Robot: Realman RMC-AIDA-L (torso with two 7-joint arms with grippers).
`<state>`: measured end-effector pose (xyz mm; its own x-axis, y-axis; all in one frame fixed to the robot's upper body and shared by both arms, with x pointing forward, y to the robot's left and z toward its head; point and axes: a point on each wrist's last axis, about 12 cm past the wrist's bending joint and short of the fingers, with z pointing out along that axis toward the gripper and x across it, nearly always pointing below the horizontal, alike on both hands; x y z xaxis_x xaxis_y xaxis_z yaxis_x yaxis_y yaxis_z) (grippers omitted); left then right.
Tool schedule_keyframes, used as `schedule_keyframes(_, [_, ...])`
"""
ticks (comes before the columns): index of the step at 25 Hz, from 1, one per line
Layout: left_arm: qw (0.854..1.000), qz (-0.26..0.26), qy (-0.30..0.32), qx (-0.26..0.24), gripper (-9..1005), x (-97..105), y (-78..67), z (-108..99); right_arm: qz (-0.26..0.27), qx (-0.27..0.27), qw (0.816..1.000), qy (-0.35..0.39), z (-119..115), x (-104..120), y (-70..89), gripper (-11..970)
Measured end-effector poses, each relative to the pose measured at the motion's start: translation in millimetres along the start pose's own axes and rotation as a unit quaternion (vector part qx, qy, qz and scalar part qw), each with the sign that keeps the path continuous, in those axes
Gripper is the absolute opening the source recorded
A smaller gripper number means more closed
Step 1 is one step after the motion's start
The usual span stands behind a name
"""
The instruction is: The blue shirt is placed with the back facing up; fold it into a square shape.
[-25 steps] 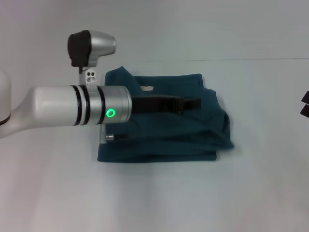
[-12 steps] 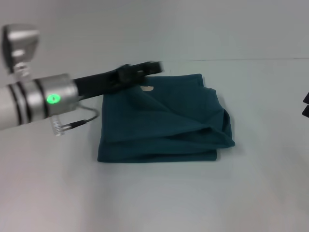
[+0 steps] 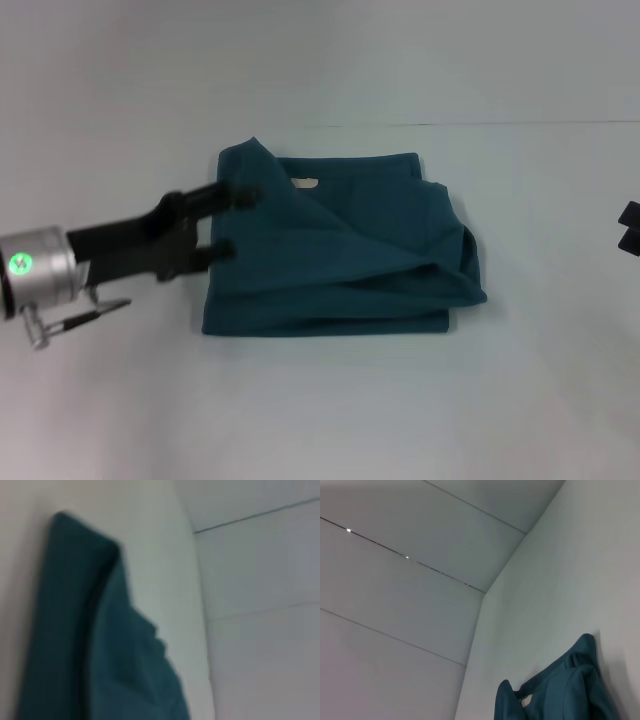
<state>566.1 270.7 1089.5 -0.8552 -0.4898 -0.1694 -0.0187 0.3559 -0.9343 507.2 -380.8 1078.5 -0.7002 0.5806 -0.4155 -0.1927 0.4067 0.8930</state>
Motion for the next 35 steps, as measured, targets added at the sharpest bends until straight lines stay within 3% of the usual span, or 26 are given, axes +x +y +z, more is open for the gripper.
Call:
schedule_keyframes(2, [0.999,-0.034,0.000,-0.018,905,7.0,12.4,-6.5,-0.001,0.000,1.000,0.000,-0.3,0.1,-0.1,640])
schedule_keyframes(13, [0.996,-0.079,-0.009,-0.037,904,17.8,31.2,-4.3,-0.007,0.006,1.000,0.010,2.5,1.8,-1.2,641])
schedule_keyframes(35, [0.994,-0.093,-0.032,-0.055,885,18.7,36.8,17.3,-0.008,0.006,1.000,0.011,3.0,2.1,-1.1,640])
